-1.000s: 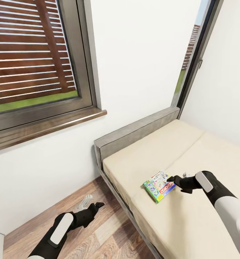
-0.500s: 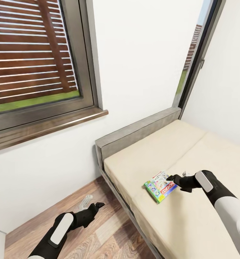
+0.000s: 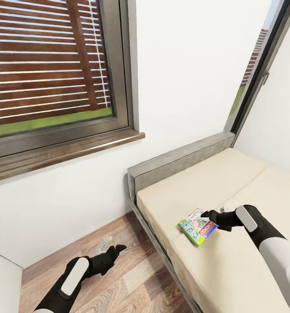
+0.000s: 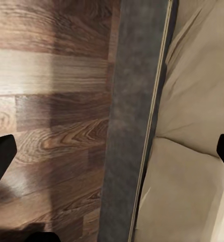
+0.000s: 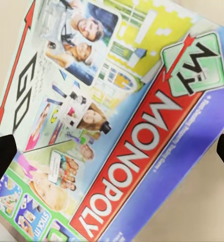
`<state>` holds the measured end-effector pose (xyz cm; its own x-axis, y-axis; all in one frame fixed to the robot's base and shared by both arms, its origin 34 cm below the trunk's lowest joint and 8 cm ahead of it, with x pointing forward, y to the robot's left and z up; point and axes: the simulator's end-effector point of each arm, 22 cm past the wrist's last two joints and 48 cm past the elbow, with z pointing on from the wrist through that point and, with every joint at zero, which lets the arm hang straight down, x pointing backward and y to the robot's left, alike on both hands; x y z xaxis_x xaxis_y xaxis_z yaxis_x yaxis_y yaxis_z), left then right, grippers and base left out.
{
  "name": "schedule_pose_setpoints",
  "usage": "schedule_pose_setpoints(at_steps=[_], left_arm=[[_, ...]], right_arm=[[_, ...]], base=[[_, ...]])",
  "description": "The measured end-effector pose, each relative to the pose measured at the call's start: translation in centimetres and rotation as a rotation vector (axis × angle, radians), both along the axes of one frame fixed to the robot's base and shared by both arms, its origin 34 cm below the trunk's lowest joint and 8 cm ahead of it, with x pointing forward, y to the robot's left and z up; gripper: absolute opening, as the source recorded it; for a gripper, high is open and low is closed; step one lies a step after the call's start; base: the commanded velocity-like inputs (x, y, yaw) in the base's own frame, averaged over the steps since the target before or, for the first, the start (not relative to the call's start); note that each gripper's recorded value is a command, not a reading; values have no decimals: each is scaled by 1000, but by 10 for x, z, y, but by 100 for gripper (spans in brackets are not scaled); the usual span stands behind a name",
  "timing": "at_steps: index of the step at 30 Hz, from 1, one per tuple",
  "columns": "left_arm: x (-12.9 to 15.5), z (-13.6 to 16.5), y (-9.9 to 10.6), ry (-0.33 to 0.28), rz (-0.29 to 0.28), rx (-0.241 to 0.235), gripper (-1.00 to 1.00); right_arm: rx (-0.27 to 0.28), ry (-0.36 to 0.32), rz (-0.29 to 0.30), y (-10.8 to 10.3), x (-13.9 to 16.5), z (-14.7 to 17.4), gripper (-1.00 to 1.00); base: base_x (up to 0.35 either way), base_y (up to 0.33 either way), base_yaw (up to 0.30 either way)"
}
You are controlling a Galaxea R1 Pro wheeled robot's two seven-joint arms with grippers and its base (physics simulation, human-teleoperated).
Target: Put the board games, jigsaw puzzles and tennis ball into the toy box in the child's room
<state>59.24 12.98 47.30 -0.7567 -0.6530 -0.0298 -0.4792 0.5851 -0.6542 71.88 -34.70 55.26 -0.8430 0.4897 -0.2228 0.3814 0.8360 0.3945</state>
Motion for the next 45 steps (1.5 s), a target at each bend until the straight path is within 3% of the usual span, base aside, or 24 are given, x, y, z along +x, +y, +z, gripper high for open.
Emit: schedule_pose_setpoints(at_steps=[21, 45], left_arm=[[0, 1, 0, -2, 0, -3, 100], [-8, -7, 4, 13, 6, 13, 100]], right_arm=[[22, 58, 18, 8, -16, -9, 100], [25, 61, 17, 6, -16, -7, 100]], base=[[0, 0, 28], [0, 0, 55]])
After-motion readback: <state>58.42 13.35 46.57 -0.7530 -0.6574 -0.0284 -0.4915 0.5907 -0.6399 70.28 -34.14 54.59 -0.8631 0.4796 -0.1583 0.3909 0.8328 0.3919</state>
